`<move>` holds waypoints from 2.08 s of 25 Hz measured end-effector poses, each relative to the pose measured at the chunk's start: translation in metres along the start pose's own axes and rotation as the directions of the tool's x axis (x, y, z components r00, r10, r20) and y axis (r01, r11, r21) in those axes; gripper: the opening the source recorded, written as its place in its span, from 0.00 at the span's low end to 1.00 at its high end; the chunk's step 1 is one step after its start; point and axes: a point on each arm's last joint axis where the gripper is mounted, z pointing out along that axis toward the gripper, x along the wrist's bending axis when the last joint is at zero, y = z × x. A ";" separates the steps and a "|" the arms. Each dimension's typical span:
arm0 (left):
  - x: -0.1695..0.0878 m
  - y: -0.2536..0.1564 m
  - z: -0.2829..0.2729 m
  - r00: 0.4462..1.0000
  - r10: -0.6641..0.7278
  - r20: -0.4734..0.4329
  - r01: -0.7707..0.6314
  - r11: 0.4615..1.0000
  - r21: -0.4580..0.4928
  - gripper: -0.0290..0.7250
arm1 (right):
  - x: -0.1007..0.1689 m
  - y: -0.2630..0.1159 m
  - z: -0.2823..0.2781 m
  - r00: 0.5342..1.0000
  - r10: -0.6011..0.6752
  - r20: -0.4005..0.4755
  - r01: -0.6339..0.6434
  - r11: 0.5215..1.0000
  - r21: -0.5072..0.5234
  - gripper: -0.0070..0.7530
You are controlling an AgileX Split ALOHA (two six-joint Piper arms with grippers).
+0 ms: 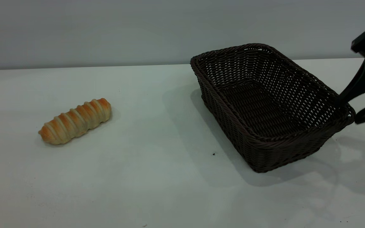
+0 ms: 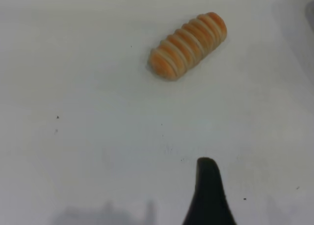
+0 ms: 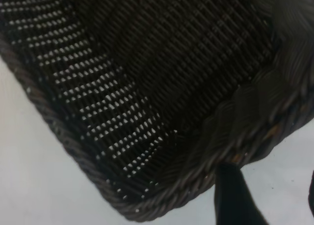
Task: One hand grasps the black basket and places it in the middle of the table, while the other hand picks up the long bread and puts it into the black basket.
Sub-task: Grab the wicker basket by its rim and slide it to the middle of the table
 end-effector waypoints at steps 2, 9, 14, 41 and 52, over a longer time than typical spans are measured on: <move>0.000 0.000 0.000 1.000 0.000 0.000 0.000 1.000 0.002 0.79 | 0.000 -0.002 0.009 1.000 0.006 0.009 -0.006 1.000 0.013 0.52; 0.000 -0.001 0.000 1.000 0.000 -0.002 0.000 1.000 0.015 0.79 | 0.005 -0.009 0.038 0.998 0.013 0.053 -0.014 1.000 0.013 0.52; 0.000 -0.002 0.000 1.000 0.000 -0.002 0.000 1.000 0.017 0.79 | 0.002 0.001 0.056 0.992 0.112 0.052 -0.111 0.994 -0.011 0.52; 0.000 -0.002 0.000 1.000 0.000 -0.005 0.000 1.000 0.018 0.79 | 0.077 0.022 0.075 0.971 -0.237 -0.021 0.237 0.964 0.121 0.13; 0.001 -0.004 0.000 1.000 0.001 -0.006 0.000 0.999 0.041 0.79 | 0.136 0.003 0.114 0.856 -0.508 0.100 0.472 0.845 0.252 0.13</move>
